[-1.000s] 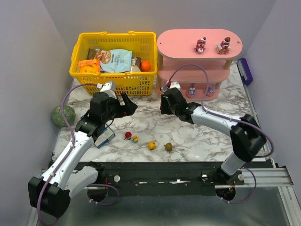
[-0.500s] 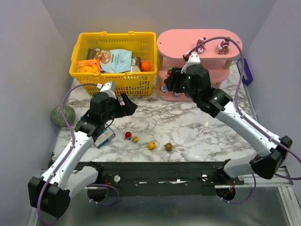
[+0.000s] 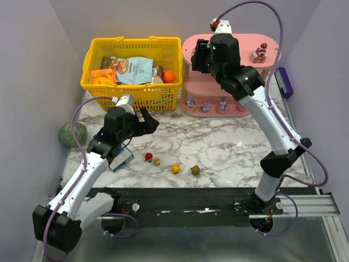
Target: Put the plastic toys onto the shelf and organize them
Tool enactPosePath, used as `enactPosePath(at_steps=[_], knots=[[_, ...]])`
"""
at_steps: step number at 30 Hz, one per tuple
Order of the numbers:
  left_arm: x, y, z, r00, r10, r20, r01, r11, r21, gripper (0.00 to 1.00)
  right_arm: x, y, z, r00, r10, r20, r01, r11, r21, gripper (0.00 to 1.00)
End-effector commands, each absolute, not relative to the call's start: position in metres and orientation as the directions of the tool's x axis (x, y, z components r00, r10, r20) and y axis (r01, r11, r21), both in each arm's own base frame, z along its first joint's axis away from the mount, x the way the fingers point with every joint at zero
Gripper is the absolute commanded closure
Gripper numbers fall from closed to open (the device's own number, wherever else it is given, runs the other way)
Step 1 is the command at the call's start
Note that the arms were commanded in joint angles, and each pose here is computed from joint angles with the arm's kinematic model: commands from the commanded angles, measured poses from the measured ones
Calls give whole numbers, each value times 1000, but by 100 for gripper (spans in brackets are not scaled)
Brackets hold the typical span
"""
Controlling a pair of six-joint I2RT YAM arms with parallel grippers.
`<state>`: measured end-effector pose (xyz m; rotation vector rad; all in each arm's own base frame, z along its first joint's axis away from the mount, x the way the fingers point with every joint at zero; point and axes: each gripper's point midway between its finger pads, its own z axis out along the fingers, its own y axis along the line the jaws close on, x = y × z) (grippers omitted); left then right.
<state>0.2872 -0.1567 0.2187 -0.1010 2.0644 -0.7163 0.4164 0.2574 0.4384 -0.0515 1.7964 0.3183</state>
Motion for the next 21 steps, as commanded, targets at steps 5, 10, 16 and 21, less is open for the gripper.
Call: enactPosePath(at_steps=[5,10,16,21], knots=[[287,-156,226,-560,-343,-754,210,822,-530,1,438,240,433,-268,111,-957,-120,982,147,94],[287,-156,224,-562,-341,-753,207,824,-528,1,446,237,424,-280,122,-952,-86,985,151,94],[287,-156,221,-566,-340,-751,203,825,-527,1,456,242,410,-308,108,-945,-71,988,137,93],[286,-156,221,-567,-338,-751,204,826,-526,1,462,242,401,-315,101,-944,-49,991,123,93]])
